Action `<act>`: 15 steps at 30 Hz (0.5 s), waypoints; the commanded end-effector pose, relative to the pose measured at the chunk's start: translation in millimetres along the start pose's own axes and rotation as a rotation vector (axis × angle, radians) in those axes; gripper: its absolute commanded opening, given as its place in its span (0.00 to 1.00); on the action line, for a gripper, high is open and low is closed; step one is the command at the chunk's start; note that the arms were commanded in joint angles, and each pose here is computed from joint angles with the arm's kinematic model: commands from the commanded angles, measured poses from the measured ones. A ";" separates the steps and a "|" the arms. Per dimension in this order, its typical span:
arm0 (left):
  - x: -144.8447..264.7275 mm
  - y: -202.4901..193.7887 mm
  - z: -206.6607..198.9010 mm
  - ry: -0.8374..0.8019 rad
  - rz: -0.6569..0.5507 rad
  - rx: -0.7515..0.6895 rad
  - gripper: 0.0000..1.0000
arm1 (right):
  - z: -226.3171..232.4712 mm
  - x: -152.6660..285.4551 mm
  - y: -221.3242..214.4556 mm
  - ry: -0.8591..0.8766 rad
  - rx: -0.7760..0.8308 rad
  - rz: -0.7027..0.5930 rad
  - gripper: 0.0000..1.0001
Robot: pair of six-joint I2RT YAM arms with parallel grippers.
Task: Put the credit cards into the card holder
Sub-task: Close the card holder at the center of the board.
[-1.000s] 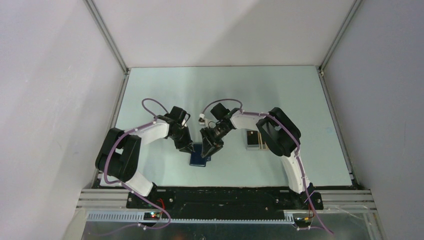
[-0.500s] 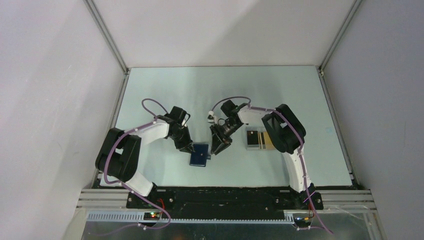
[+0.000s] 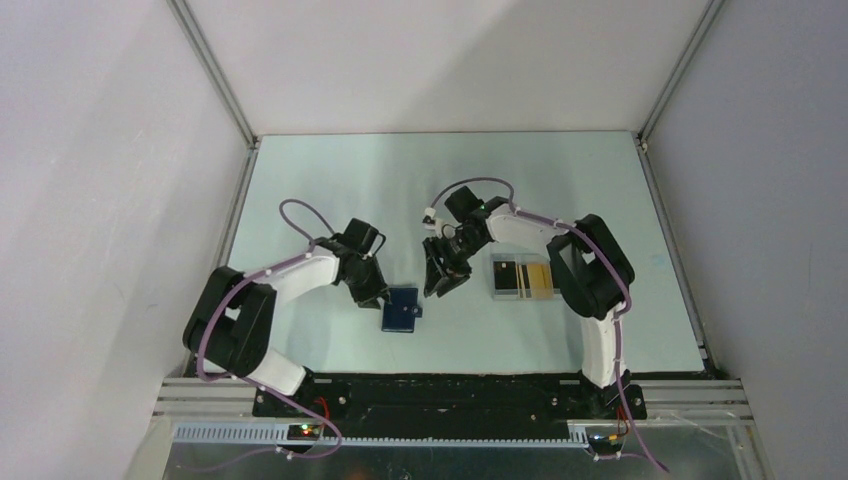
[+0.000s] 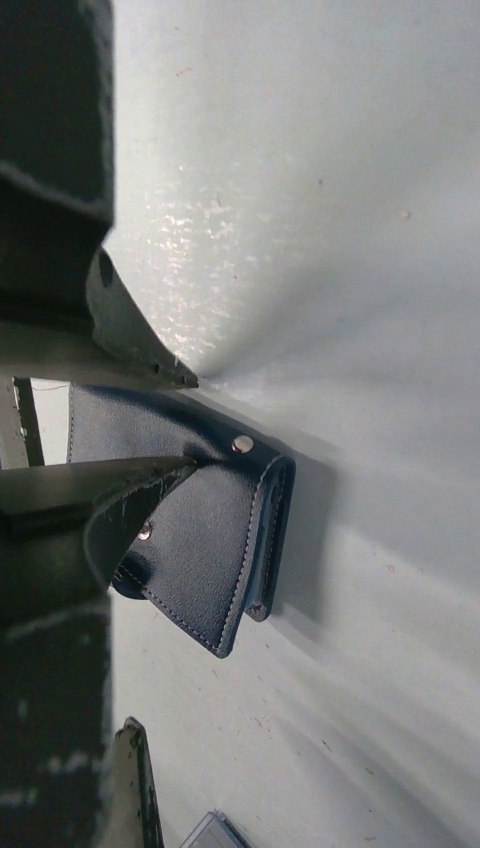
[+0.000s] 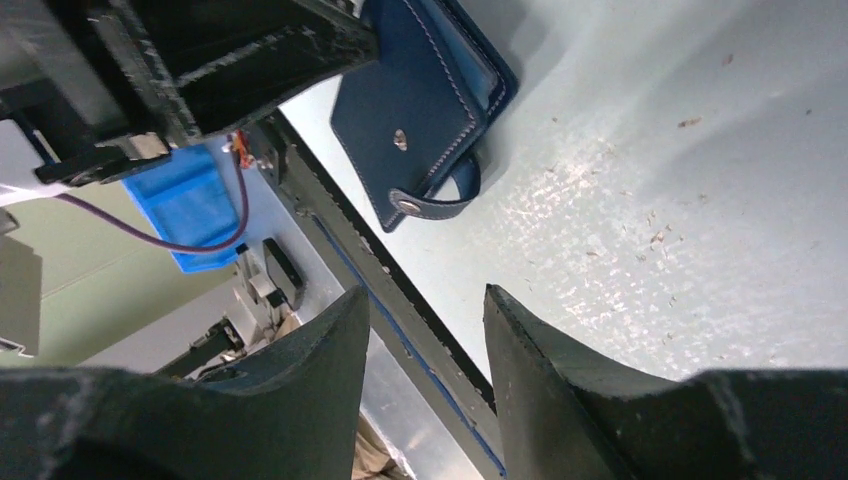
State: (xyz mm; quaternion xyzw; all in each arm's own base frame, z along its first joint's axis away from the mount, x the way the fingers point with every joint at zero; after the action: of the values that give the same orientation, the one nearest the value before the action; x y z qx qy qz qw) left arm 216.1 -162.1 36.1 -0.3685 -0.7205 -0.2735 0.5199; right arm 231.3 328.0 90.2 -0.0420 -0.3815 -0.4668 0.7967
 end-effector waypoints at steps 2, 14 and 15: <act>12.2 5.2 -2.9 -0.033 -0.075 0.030 0.40 | 9.9 -10.6 -10.5 -0.075 -0.015 0.055 0.51; 35.8 -1.5 -17.6 -0.162 -0.035 -0.112 0.34 | 17.2 -30.0 -5.4 -0.068 -0.057 0.079 0.43; 36.1 -3.3 -17.6 -0.166 -0.028 -0.115 0.33 | 16.6 -29.9 -4.2 -0.073 -0.060 0.078 0.42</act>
State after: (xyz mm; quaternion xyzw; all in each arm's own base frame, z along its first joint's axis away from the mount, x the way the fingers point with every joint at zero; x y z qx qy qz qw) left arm 216.2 -161.0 60.8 -0.3804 -0.7436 -0.2835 0.4712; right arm 202.7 346.7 79.1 -0.0877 -0.3907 -0.4383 0.8047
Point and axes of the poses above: each gripper's point midway between its finger pads, its own x axis back along the fingers, its own z axis along the line the jaws close on, y = z × x, the point moved 2 cm from there along x, back along the fingers, and after that the axes turned 15 degrees about x, right-handed, at the moved point
